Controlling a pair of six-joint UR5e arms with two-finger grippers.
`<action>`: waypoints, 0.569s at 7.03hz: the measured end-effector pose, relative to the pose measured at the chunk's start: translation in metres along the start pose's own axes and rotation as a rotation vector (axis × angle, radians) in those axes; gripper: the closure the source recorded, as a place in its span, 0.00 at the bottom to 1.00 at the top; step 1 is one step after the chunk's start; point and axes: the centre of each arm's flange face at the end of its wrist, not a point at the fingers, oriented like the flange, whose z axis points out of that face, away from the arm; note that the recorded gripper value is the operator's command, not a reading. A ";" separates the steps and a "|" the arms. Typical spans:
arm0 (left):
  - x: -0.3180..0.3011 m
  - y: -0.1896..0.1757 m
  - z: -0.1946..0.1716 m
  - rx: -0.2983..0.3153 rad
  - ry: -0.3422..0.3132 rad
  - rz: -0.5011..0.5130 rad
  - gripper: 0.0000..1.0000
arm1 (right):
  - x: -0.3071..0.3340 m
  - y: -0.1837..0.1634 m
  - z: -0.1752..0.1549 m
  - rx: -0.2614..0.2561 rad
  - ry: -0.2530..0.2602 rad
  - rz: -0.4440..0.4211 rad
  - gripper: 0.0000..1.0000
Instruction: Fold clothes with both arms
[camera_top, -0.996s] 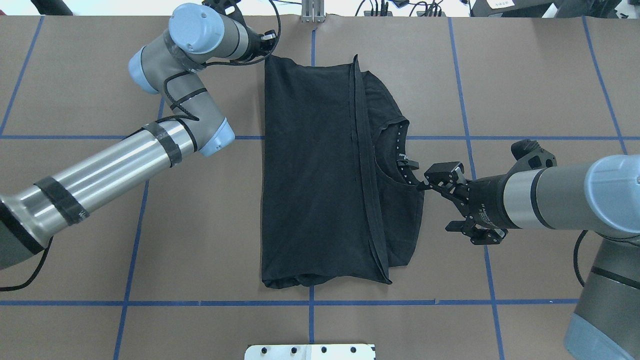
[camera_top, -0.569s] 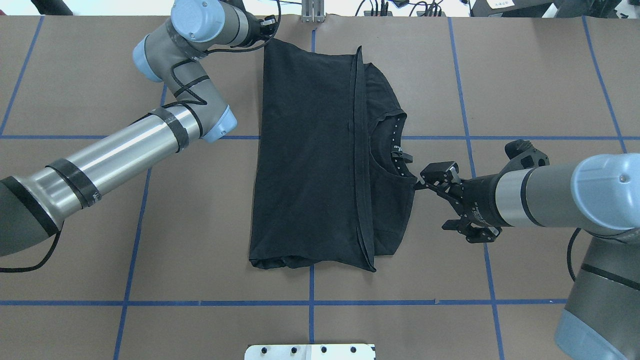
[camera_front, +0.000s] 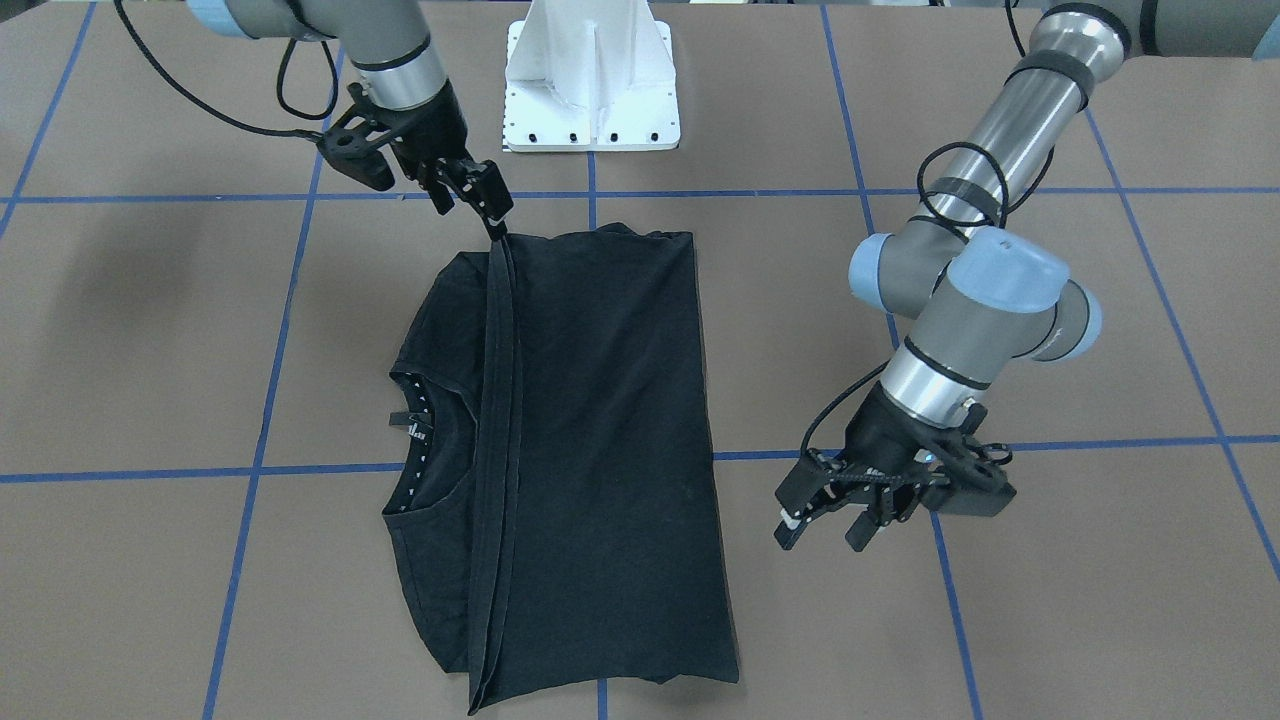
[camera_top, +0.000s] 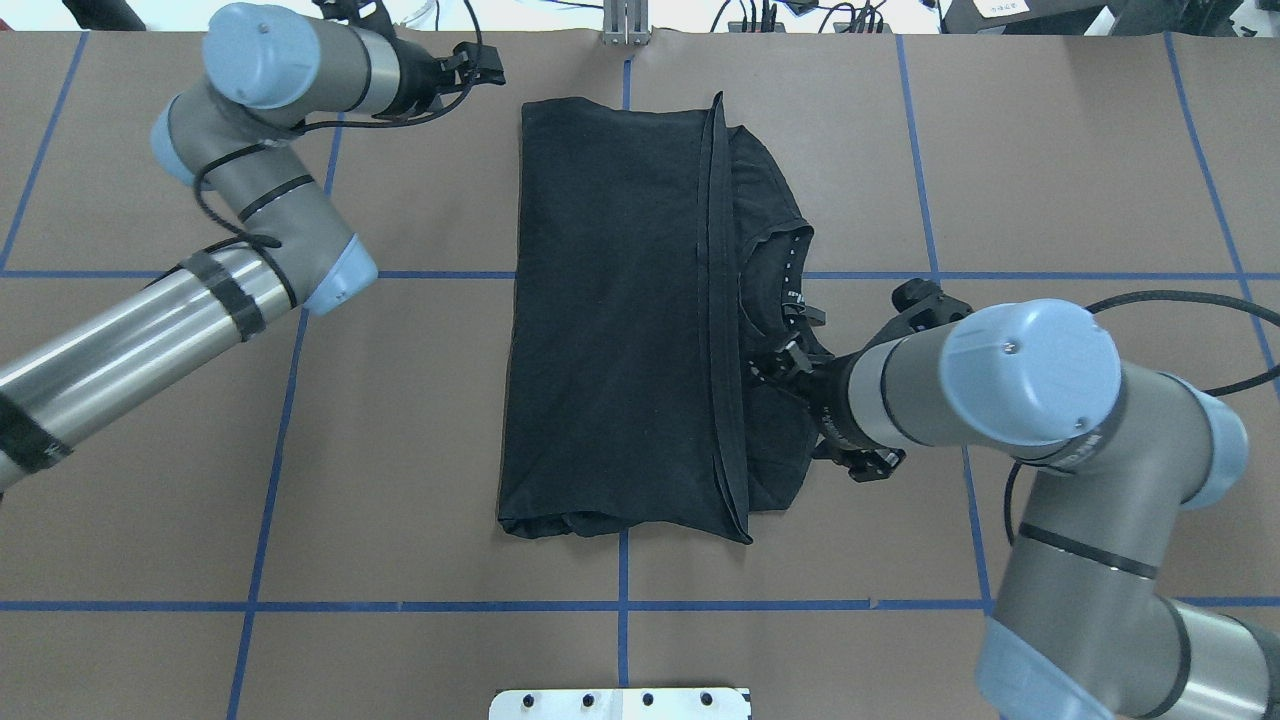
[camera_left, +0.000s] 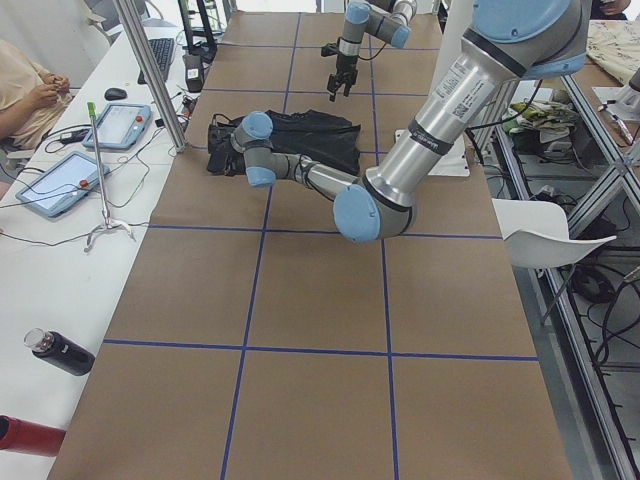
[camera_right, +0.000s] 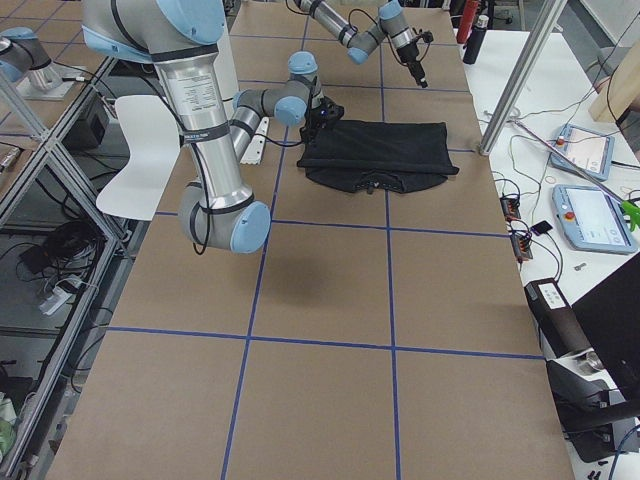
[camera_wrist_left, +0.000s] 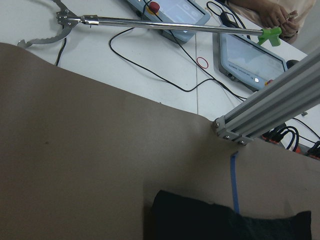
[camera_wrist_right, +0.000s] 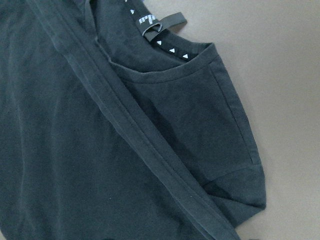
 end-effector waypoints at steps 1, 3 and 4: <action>-0.020 0.012 -0.029 -0.008 0.014 0.035 0.00 | -0.010 0.015 0.015 -0.001 0.048 -0.217 0.16; -0.046 0.030 -0.075 -0.013 0.020 0.068 0.00 | -0.014 0.032 0.049 -0.026 0.125 -0.550 0.40; -0.048 0.035 -0.088 -0.024 0.014 0.068 0.00 | -0.017 0.038 0.062 -0.043 0.182 -0.692 0.56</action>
